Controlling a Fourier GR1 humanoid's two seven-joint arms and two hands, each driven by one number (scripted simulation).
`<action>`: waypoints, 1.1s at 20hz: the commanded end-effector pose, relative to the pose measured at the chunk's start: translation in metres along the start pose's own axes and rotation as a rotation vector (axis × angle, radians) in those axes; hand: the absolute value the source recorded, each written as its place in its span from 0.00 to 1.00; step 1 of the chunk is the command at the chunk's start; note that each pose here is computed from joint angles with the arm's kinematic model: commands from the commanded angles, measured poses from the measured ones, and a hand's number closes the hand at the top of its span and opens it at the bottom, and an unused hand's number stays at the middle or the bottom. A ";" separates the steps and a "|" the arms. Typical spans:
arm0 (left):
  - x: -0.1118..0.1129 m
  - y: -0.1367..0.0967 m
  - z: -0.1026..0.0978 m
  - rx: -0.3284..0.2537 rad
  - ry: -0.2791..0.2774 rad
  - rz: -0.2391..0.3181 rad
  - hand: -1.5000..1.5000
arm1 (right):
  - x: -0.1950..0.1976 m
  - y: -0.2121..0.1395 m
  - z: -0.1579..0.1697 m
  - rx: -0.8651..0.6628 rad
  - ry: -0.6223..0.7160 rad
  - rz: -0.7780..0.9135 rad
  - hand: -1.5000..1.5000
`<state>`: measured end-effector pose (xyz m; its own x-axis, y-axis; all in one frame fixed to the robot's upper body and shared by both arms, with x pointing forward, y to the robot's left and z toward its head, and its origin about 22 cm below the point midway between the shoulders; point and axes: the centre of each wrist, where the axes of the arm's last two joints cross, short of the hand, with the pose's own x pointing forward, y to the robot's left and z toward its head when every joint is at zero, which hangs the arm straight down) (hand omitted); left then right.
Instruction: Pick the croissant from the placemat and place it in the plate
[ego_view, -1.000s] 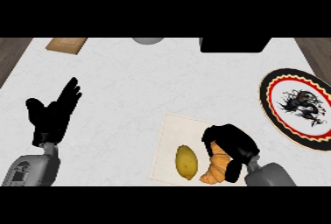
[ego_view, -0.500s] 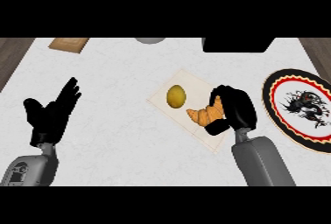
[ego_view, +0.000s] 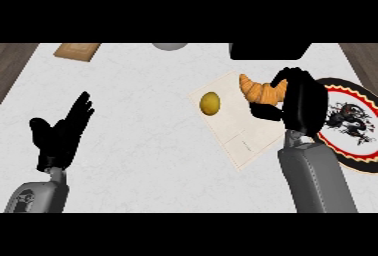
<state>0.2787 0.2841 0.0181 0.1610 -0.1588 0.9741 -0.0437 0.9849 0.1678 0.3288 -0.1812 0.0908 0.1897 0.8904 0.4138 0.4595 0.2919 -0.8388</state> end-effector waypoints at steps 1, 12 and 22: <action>0.005 0.009 0.000 0.006 0.002 0.002 0.50 | -0.023 -0.020 -0.008 -0.054 0.107 -0.069 1.00; 0.008 0.013 -0.009 0.015 -0.001 0.005 0.50 | -0.154 -0.036 -0.041 -0.142 0.288 -0.055 1.00; 0.004 0.004 -0.010 -0.021 0.003 -0.004 0.50 | -0.239 -0.020 -0.045 0.119 0.351 0.000 1.00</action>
<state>0.2867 0.2827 0.0221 0.1648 -0.1611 0.9731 -0.0374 0.9848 0.1694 0.3218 -0.3912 0.0489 0.4626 0.7480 0.4759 0.4349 0.2763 -0.8570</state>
